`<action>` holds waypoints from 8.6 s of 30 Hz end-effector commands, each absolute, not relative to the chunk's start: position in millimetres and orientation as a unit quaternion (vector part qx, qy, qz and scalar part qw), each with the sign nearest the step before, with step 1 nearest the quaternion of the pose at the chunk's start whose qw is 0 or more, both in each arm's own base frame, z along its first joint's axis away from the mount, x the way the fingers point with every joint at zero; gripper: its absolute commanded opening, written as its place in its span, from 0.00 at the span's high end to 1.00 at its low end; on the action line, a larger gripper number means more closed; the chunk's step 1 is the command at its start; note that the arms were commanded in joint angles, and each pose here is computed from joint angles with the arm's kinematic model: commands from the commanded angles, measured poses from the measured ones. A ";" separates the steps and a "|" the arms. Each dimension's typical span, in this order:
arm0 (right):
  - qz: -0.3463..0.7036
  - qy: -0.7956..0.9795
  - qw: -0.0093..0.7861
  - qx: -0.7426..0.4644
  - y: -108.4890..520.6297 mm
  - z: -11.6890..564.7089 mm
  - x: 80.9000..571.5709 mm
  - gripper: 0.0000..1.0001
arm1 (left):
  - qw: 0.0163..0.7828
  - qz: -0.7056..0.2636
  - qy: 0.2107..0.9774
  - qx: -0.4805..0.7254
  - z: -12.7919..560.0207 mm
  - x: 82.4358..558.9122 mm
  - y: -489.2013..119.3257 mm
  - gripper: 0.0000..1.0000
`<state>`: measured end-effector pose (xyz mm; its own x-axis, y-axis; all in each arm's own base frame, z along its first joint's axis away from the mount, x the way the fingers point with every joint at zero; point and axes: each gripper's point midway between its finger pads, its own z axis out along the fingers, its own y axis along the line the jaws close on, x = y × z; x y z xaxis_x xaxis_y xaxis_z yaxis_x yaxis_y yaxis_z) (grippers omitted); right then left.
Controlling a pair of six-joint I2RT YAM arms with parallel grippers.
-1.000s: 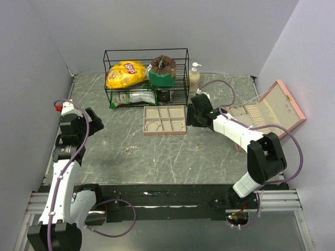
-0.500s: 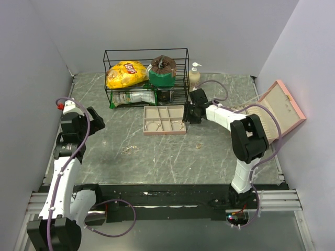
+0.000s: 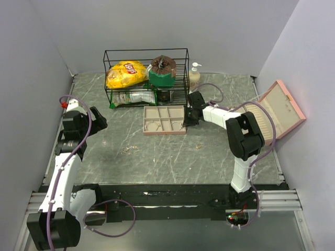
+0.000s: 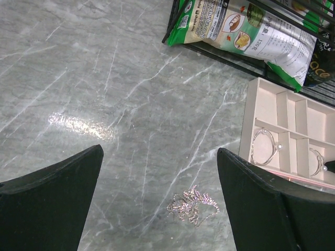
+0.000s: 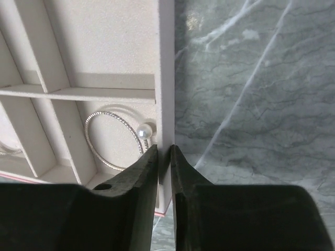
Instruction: Organize the mixed jewelry
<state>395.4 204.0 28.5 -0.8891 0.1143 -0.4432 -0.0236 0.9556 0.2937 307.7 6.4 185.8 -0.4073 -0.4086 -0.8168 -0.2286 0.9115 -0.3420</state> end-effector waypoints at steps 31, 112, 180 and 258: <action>0.244 0.939 0.241 -0.020 379.6 66.9 377.7 0.65 | 0.529 -0.078 0.824 -0.185 198.4 313.6 11.7 0.04; 0.023 0.862 0.261 0.434 -63.1 47.4 270.1 1.00 | 0.523 -0.092 0.829 -0.177 196.7 313.4 5.5 0.04; 0.063 0.978 0.167 0.108 57.2 46.7 233.9 1.00 | 0.514 -0.124 0.835 -0.151 193.4 315.5 -8.5 0.04; 0.202 0.930 0.261 0.163 117.0 72.6 183.3 0.36 | 0.504 -0.159 0.843 -0.098 190.4 308.9 -49.8 0.04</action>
<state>194.1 100.8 76.2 -0.8224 0.3187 -0.4713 0.1481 0.9198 0.3635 306.4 -38.8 178.1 -0.5094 -0.3536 -0.7845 -0.0469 0.9217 -0.3850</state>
